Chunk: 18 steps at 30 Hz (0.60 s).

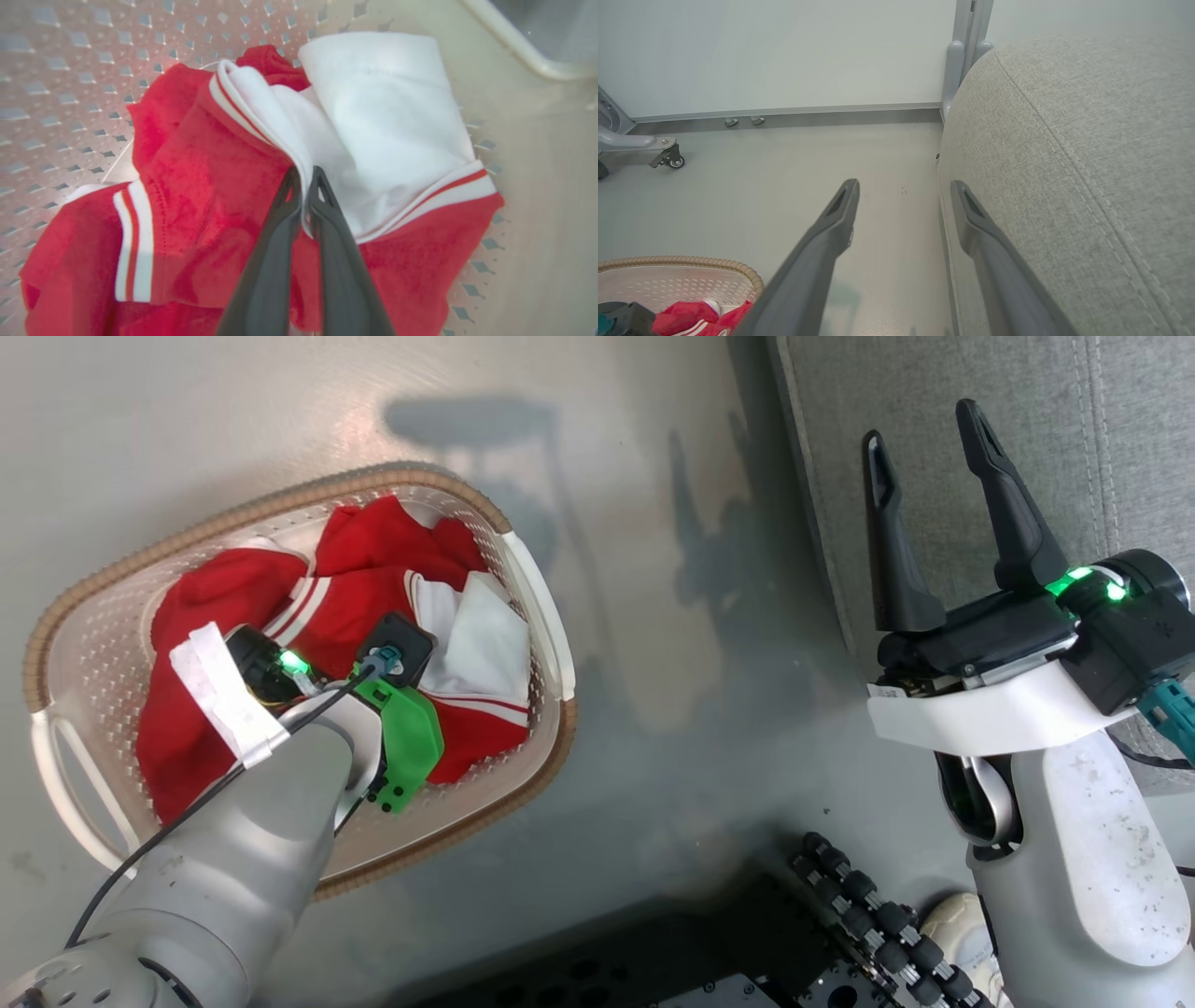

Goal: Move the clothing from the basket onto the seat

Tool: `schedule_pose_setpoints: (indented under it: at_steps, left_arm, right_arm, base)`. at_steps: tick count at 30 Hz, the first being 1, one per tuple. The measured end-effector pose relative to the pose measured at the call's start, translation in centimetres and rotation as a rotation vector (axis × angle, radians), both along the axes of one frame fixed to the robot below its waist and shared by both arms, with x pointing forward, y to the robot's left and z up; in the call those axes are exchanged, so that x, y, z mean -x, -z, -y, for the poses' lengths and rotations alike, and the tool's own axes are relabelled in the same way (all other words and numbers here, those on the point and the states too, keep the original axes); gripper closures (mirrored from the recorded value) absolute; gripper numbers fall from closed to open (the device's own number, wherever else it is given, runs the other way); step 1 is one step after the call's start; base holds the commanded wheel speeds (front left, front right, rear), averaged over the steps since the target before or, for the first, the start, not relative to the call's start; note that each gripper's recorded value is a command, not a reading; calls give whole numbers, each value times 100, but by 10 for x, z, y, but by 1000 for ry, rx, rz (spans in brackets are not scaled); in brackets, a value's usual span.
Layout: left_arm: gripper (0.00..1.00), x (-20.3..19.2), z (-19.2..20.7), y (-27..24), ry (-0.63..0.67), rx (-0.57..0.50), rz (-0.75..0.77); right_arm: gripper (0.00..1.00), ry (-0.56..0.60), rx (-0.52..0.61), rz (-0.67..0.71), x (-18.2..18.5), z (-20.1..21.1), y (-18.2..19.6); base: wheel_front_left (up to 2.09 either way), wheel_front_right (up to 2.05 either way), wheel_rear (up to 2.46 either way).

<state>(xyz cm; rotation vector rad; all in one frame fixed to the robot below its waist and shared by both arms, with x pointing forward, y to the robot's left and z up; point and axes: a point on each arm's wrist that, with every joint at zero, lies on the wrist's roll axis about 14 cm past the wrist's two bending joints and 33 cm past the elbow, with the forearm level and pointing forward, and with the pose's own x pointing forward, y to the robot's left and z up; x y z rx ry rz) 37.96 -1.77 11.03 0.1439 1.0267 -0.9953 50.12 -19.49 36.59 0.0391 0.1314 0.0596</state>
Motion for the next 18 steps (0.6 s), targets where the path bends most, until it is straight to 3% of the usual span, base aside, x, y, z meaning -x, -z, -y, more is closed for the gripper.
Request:
schedule_pose_setpoints:
  at_steps: [18]
  left_arm:
    - [100,-31,12,-90,-91,128,159]
  right_arm:
    - [0,-53,-13,97,-2,-22,-50]
  base:
    - [0,0,0]
